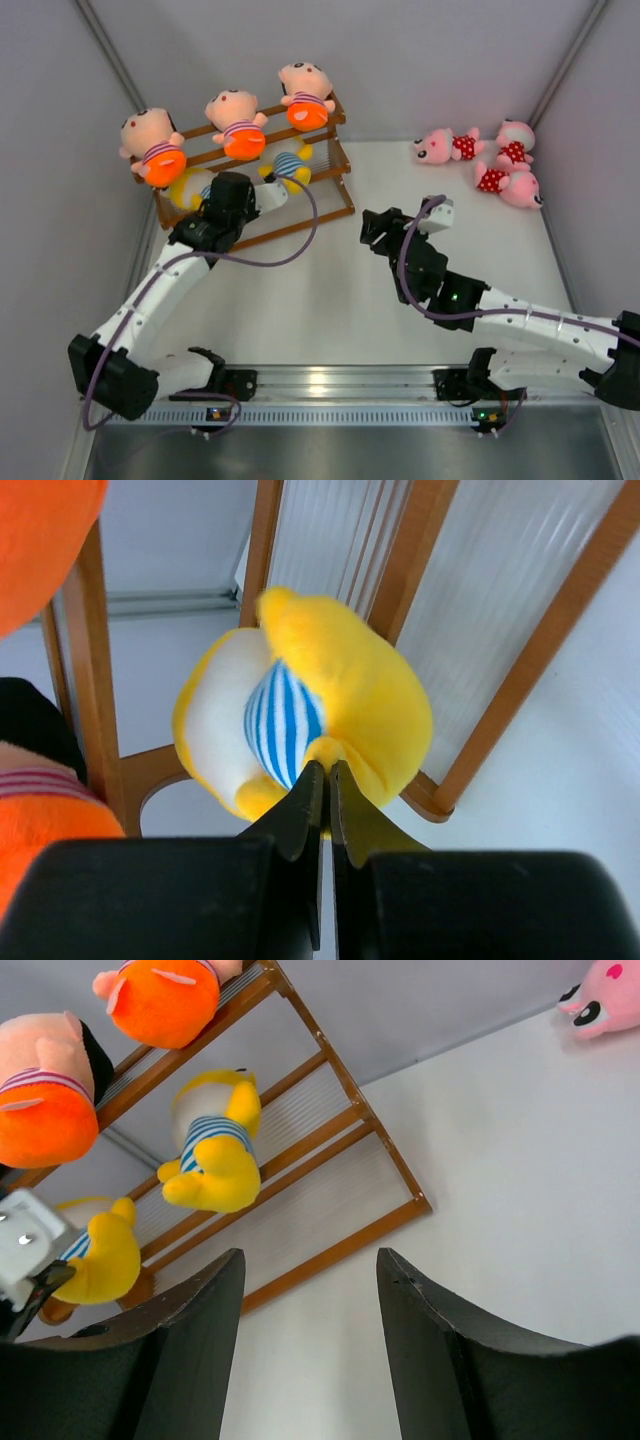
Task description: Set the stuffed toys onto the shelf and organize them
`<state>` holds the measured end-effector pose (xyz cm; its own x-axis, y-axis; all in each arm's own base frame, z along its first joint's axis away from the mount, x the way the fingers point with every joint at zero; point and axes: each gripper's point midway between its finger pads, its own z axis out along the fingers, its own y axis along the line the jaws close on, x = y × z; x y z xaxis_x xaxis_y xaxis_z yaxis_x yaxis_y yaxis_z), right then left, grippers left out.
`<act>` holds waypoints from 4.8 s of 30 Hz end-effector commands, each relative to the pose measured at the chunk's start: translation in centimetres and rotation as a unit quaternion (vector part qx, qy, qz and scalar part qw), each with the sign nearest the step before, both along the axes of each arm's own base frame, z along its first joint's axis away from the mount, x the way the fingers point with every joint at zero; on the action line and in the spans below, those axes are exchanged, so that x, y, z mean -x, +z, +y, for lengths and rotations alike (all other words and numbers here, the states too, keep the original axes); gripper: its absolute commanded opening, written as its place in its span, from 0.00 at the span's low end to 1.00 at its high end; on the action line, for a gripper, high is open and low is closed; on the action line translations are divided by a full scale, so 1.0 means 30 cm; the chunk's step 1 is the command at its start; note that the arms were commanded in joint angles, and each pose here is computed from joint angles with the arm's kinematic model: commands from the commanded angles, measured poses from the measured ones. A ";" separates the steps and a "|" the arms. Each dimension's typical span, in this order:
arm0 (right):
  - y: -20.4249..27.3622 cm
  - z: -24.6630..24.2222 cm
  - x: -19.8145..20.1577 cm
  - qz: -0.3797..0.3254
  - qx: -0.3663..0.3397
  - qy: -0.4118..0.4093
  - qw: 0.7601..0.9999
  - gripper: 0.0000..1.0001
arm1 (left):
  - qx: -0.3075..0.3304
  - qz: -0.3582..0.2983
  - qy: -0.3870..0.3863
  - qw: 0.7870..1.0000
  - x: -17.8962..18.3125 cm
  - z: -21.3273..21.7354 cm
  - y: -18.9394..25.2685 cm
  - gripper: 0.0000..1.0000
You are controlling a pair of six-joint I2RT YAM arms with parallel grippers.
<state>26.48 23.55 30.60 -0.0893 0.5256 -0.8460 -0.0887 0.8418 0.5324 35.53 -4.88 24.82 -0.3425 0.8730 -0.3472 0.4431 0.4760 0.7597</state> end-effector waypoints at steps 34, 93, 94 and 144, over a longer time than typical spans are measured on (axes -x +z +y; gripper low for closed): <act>0.027 -0.015 0.016 -0.005 -0.020 0.012 1.000 0.58 | 0.043 -0.049 -0.177 0.982 0.080 0.258 0.084 0.62; -0.239 -0.227 -0.166 0.121 0.055 0.000 0.991 0.65 | 0.128 -0.011 -0.257 0.958 -0.080 -0.025 0.057 0.41; -0.258 -0.249 -0.175 0.134 0.060 -0.001 0.989 0.65 | 0.130 -0.017 -0.252 0.959 -0.080 -0.022 0.075 0.55; -0.805 -1.443 -0.798 0.360 -0.082 -0.277 0.887 0.13 | 0.300 0.125 0.063 0.944 0.397 0.091 0.206 0.98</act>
